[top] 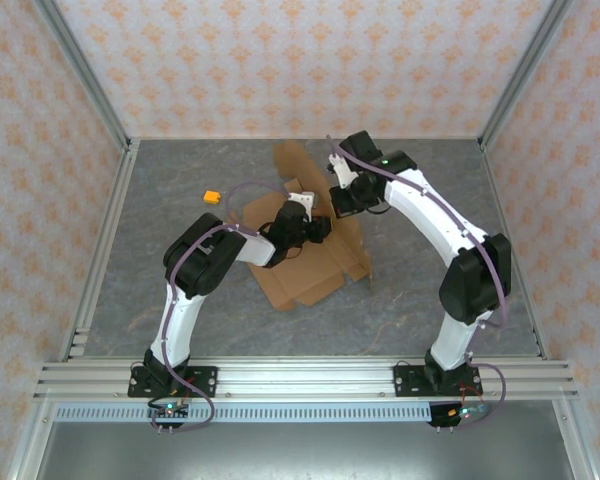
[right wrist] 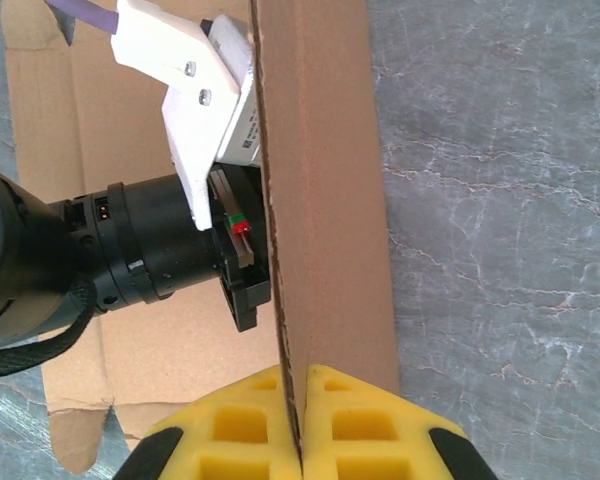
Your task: Fold the paper box
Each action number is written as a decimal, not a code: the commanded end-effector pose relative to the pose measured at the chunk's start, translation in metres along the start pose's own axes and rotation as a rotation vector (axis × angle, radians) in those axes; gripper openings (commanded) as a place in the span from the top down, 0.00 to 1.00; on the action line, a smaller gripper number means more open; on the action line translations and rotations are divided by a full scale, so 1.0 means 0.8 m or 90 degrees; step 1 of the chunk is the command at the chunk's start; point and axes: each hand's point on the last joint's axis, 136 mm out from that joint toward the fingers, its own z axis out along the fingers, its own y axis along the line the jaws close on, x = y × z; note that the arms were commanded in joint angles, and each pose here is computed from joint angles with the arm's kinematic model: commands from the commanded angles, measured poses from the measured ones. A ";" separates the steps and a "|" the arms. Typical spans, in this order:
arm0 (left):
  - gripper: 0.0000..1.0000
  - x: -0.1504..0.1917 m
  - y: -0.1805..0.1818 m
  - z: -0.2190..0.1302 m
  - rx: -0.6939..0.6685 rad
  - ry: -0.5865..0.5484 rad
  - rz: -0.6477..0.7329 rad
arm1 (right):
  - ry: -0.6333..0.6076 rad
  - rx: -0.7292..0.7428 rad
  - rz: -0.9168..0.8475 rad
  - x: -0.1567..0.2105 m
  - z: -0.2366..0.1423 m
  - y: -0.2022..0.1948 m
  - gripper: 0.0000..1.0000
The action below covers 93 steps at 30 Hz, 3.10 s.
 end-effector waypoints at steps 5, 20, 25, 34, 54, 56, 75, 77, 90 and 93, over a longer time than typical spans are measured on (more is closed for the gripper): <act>0.67 0.094 0.036 -0.018 -0.078 0.149 -0.027 | 0.040 0.075 -0.033 0.011 0.009 -0.026 1.00; 0.47 0.056 0.068 -0.151 -0.210 0.142 0.009 | 0.051 0.162 -0.254 -0.013 -0.013 -0.087 1.00; 0.47 0.059 0.080 -0.197 -0.251 0.151 -0.002 | 0.027 0.163 -0.319 -0.033 -0.016 -0.098 1.00; 0.48 0.035 0.083 -0.243 -0.284 0.106 0.002 | -0.019 0.202 -0.490 -0.065 -0.022 -0.111 1.00; 0.23 -0.177 0.150 -0.261 -0.242 -0.088 0.100 | -0.183 0.253 -0.705 -0.096 -0.051 -0.085 1.00; 0.23 -0.185 0.149 -0.256 -0.231 -0.077 0.130 | -0.180 0.255 -0.711 -0.095 -0.050 -0.086 1.00; 0.29 -0.210 0.115 -0.276 -0.220 -0.037 0.190 | -0.162 0.272 -0.736 -0.086 -0.019 -0.088 1.00; 0.30 -0.212 0.118 -0.279 -0.235 -0.037 0.182 | -0.163 0.294 -0.746 -0.087 -0.015 -0.091 1.00; 0.31 -0.220 0.093 -0.285 -0.187 -0.052 0.180 | -0.192 0.373 -0.785 -0.091 -0.011 -0.092 0.95; 0.31 -0.223 0.095 -0.285 -0.193 -0.057 0.171 | -0.190 0.393 -0.804 -0.088 -0.001 -0.094 0.96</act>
